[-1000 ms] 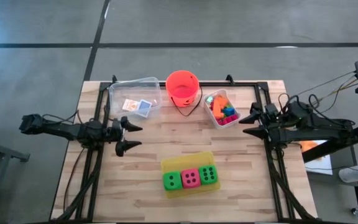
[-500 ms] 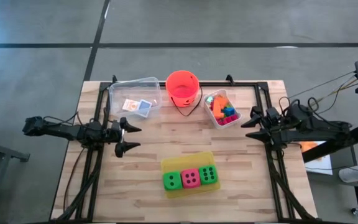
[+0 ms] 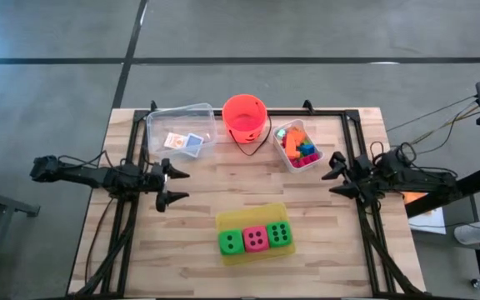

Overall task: Pick & Place Toys
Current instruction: Return to Home Position

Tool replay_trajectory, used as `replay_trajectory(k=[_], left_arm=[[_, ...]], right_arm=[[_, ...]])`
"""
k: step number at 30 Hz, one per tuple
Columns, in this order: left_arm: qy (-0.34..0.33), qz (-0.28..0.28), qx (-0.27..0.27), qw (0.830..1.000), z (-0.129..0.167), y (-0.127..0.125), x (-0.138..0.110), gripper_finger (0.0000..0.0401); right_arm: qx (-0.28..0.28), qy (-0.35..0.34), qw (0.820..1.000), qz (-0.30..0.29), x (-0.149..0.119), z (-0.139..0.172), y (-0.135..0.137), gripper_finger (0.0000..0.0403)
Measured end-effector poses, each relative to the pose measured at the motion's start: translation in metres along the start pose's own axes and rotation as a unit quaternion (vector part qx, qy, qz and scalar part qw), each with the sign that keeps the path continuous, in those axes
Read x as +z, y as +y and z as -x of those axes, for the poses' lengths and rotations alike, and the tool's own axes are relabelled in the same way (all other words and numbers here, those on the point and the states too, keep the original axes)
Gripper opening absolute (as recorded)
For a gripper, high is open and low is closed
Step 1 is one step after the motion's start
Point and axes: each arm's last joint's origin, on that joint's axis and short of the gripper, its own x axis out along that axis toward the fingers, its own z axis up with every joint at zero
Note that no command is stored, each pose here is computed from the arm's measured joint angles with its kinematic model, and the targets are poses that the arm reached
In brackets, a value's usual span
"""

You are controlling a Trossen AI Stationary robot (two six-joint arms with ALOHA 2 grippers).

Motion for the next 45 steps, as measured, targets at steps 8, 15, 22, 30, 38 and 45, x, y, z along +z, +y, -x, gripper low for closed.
replay_trajectory(k=[8, 15, 22, 30, 38, 45], left_arm=[[0.000, 0.000, 0.000, 1.000, 0.000, 0.000, 0.000, 0.0365], [0.000, 0.000, 0.000, 1.000, 0.000, 0.000, 0.000, 0.0365], [0.000, 0.000, 0.000, 1.000, 0.000, 0.000, 0.000, 0.0365], [0.000, 0.000, 0.000, 1.000, 0.000, 0.000, 0.000, 0.0365], [0.000, 0.000, 0.000, 1.000, 0.000, 0.000, 0.000, 0.0365], [0.000, 0.000, 0.000, 1.000, 0.000, 0.000, 0.000, 0.0365]], right_arm=[[0.023, -0.020, 0.999, 0.039, -0.021, -0.003, -0.009, 0.0207], [-0.001, -0.030, 0.998, 0.063, -0.021, -0.003, -0.011, 0.0207], [-0.002, -0.025, 0.999, 0.046, -0.022, -0.003, -0.011, 0.0207], [-0.002, -0.024, 0.999, 0.045, -0.022, -0.004, -0.011, 0.0207], [-0.002, -0.023, 0.999, 0.045, -0.022, -0.004, -0.011, 0.0207], [-0.002, -0.023, 0.999, 0.045, -0.022, -0.004, -0.011, 0.0207]])
